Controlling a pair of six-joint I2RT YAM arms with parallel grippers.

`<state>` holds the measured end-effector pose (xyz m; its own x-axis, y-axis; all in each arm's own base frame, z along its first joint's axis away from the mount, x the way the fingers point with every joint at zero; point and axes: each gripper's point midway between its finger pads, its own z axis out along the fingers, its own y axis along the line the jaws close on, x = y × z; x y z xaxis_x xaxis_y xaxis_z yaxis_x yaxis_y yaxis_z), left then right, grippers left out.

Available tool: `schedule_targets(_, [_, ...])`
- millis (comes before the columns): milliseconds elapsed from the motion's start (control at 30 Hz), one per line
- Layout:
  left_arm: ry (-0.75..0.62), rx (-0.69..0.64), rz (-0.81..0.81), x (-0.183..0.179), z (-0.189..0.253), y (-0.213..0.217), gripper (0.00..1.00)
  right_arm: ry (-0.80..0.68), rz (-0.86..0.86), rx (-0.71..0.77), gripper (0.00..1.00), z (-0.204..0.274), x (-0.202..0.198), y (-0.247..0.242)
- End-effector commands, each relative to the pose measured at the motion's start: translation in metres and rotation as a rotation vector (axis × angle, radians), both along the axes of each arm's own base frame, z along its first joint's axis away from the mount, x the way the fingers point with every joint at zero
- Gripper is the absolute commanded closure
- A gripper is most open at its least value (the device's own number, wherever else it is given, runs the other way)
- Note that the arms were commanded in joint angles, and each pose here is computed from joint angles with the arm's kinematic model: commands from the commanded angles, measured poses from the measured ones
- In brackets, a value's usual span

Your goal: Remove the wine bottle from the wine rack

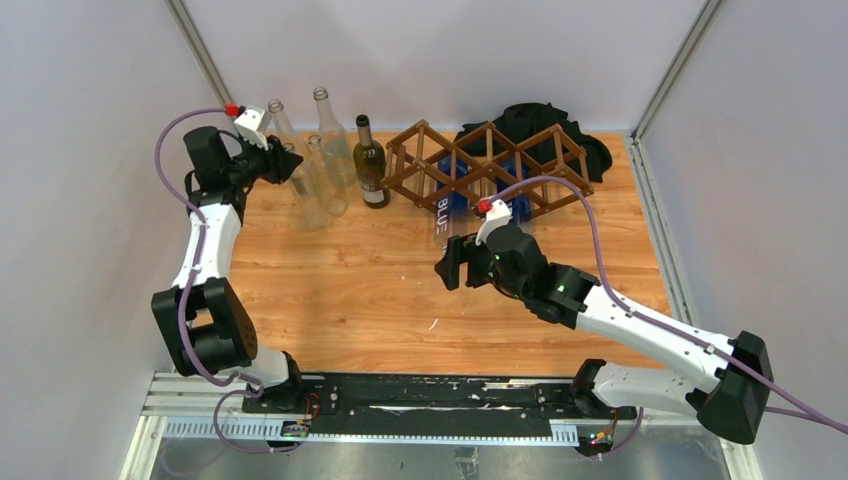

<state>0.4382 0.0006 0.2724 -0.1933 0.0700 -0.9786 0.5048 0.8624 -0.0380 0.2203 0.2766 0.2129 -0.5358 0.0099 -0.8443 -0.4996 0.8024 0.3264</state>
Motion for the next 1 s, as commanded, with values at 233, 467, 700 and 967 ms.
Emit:
schedule_targets(233, [-0.112,0.105,0.003,0.013,-0.006,0.010,1.00,0.026,-0.078,-0.021,0.17,-0.015,0.008,-0.017])
schedule_targets(467, [-0.100,0.133,-0.001,0.007,-0.021,0.011,0.93,0.046,-0.100,-0.017,0.09,-0.015,0.013,-0.018])
schedule_targets(700, [-0.087,0.123,0.019,0.004,-0.019,0.012,0.40,0.063,-0.144,-0.040,0.03,-0.016,0.021,-0.022])
schedule_targets(967, [0.037,0.159,0.070,-0.016,-0.006,0.019,0.00,0.132,-0.262,-0.121,0.02,-0.031,0.039,-0.026])
